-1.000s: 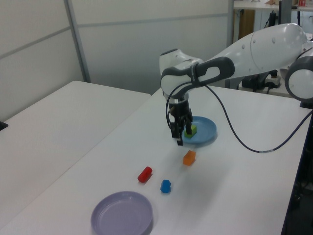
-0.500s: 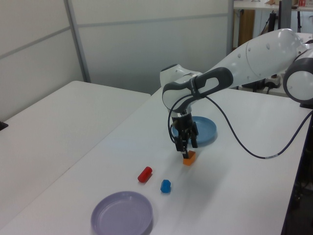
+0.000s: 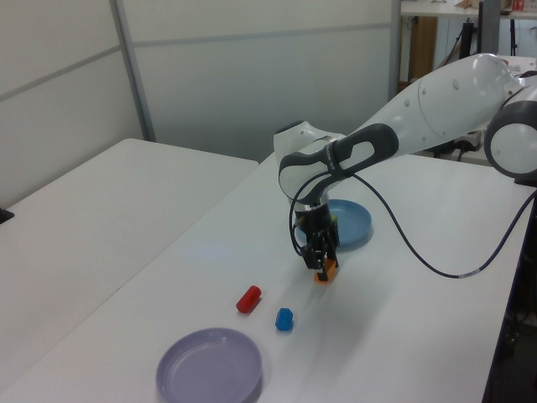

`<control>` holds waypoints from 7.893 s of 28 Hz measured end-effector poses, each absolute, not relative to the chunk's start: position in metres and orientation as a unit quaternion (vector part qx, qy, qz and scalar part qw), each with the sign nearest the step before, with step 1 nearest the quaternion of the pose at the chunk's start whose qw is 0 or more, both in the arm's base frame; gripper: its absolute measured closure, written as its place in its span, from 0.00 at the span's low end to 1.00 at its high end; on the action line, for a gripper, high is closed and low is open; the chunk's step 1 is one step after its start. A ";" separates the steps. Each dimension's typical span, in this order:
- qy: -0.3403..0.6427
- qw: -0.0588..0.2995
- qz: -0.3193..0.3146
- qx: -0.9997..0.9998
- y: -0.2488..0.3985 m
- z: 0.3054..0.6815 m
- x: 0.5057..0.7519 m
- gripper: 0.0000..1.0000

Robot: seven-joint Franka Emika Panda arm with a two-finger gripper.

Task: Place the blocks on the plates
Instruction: 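Place the orange block on the light blue plate beside the green block, then move the gripper to the red block and grasp it, then carry the red block onto the lavender plate and release, then grasp the blue block with the gripper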

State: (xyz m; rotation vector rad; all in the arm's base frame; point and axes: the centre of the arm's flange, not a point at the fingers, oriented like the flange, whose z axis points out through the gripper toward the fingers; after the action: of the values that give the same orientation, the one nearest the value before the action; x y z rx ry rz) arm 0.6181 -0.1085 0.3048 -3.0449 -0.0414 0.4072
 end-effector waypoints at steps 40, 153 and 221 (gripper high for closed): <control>0.089 -0.011 -0.007 -0.996 -0.253 0.342 0.634 0.47; -0.120 0.015 -0.034 -0.992 0.246 0.324 0.649 0.33; -0.227 -0.020 0.102 -0.968 0.091 0.322 0.619 0.59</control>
State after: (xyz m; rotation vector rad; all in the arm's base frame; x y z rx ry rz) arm 0.6186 0.0911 0.3223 -3.0823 -0.7221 0.3238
